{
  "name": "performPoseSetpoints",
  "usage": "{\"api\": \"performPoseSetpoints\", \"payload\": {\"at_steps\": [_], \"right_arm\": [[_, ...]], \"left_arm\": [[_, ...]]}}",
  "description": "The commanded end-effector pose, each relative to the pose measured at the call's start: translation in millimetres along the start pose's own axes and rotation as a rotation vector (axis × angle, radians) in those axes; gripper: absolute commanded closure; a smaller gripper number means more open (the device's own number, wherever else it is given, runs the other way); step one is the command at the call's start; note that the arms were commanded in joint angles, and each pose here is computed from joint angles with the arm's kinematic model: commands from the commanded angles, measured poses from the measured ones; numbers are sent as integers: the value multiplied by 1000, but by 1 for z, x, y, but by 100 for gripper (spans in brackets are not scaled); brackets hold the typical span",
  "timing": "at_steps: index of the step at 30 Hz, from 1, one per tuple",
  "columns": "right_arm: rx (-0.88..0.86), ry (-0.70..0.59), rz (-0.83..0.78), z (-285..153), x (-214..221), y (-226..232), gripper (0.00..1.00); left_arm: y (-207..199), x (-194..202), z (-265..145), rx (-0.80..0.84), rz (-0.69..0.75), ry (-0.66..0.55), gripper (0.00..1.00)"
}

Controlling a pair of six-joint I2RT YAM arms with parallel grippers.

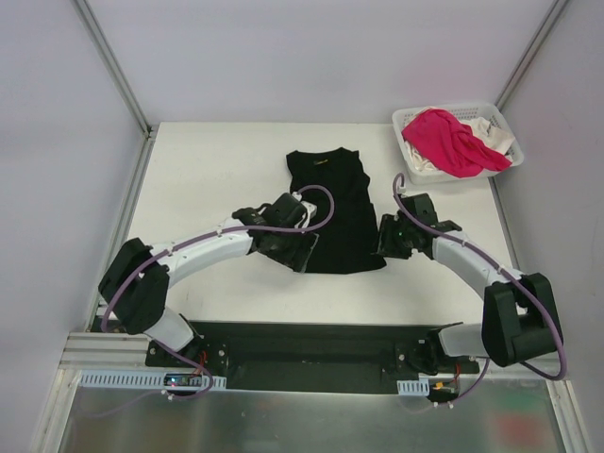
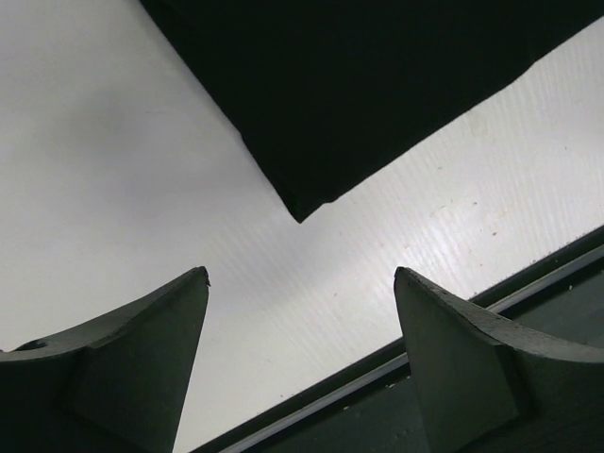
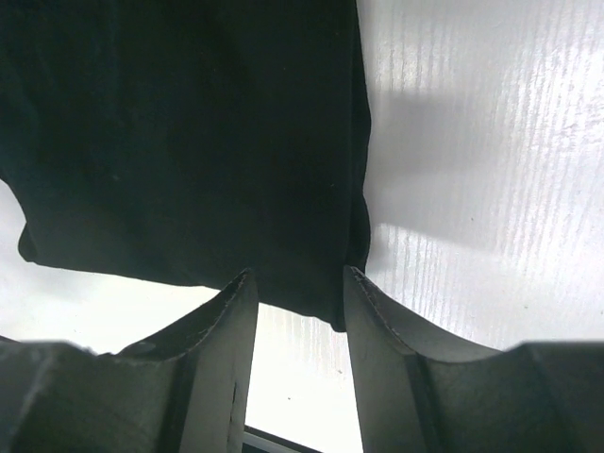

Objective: Fold and stack the t-shirts
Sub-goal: Grab one side of the 2/3 rectangular tshirt with both arms

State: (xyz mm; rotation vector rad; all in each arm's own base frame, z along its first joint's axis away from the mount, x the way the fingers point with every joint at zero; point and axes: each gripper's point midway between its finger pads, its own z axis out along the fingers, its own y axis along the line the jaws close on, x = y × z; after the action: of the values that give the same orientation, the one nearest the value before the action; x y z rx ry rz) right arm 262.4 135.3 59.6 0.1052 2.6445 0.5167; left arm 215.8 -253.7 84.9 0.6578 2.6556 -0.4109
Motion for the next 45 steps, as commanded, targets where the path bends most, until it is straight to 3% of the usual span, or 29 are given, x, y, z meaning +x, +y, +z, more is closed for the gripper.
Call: {"api": "performPoseSetpoints", "payload": {"at_steps": [1,6,19,37,40,42,45], "right_arm": [[-14,-18,-26,3,-10,10,57],[-23,-8,-32,8,-7,13,57],[-27,0,-38,10,-1,13,57],[-38,22,-35,21,4,12,59],[-35,21,-35,22,6,10,59],[-40,25,-37,23,7,11,59],[-46,23,-37,21,7,12,59]], "left_arm": [[-18,20,17,55,2,106,22],[-22,21,44,45,34,170,22],[-22,-14,54,8,85,105,21],[-8,9,57,-44,48,142,24],[-3,10,60,-58,40,110,20],[-10,-7,59,-2,32,16,18],[-15,-14,56,98,-9,-23,16]]}}
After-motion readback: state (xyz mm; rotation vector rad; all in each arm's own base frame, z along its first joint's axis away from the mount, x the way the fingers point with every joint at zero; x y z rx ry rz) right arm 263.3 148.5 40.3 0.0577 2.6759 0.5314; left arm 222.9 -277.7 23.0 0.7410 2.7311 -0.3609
